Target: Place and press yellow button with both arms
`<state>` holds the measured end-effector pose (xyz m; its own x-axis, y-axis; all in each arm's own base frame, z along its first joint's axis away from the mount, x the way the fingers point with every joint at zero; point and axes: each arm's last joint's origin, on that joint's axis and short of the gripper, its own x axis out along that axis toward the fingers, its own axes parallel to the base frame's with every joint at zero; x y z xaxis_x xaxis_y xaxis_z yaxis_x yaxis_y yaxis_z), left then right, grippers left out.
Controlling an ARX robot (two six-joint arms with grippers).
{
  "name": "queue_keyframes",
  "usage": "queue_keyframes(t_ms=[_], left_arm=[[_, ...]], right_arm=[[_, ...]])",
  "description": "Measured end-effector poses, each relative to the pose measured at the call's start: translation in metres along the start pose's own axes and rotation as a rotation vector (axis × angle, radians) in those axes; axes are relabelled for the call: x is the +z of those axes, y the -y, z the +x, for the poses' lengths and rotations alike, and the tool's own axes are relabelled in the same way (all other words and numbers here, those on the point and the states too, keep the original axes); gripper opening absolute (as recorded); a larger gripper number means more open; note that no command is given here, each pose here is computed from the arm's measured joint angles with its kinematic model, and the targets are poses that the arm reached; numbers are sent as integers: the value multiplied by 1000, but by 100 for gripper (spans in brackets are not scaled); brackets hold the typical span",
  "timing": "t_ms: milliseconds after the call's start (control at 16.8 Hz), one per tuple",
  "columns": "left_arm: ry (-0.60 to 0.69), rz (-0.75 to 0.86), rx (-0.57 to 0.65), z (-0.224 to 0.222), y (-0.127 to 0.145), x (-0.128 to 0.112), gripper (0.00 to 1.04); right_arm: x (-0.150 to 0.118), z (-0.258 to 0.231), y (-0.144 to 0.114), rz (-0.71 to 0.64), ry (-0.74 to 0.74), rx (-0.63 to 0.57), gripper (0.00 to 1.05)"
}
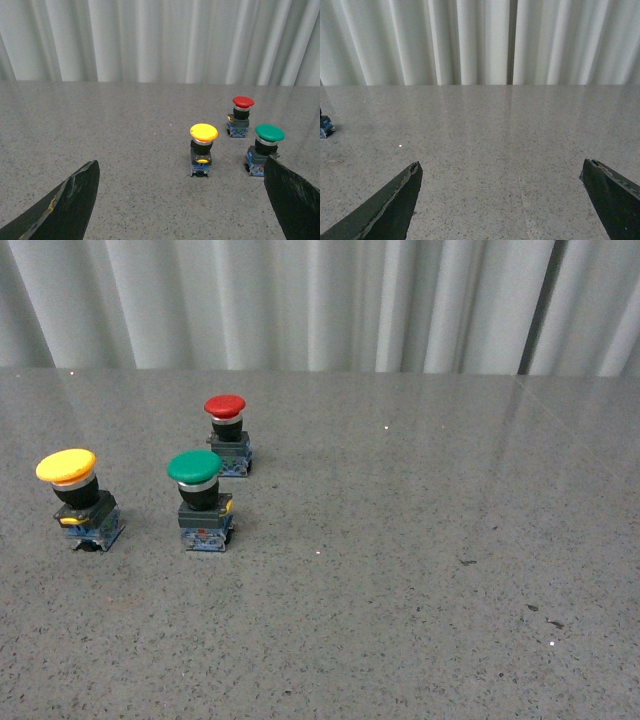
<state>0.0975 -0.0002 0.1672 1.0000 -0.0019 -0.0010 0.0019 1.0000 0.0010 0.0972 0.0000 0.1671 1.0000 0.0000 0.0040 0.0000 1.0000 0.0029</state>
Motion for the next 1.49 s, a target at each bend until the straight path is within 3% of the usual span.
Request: queue_keyframes(t_ms=[894,953,1072,1251,1311,1489], left_arm=[[-4,0,4,0,0,0,98],[-144,15,102,2,1,-2,98],[-135,42,248,23,-6,24,98],[-40,51,153,75,-7,72,98],[-84,54,97,100,-5,77,98],[-282,59,-30,163,10,63,98]], right_arm=[[0,0,0,0,0,0,98],[0,0,0,0,0,-1,98],[0,0,0,0,0,0,98],[0,0,0,0,0,0,98],[0,0,0,0,0,0,98],[0,0,0,0,0,0,98]])
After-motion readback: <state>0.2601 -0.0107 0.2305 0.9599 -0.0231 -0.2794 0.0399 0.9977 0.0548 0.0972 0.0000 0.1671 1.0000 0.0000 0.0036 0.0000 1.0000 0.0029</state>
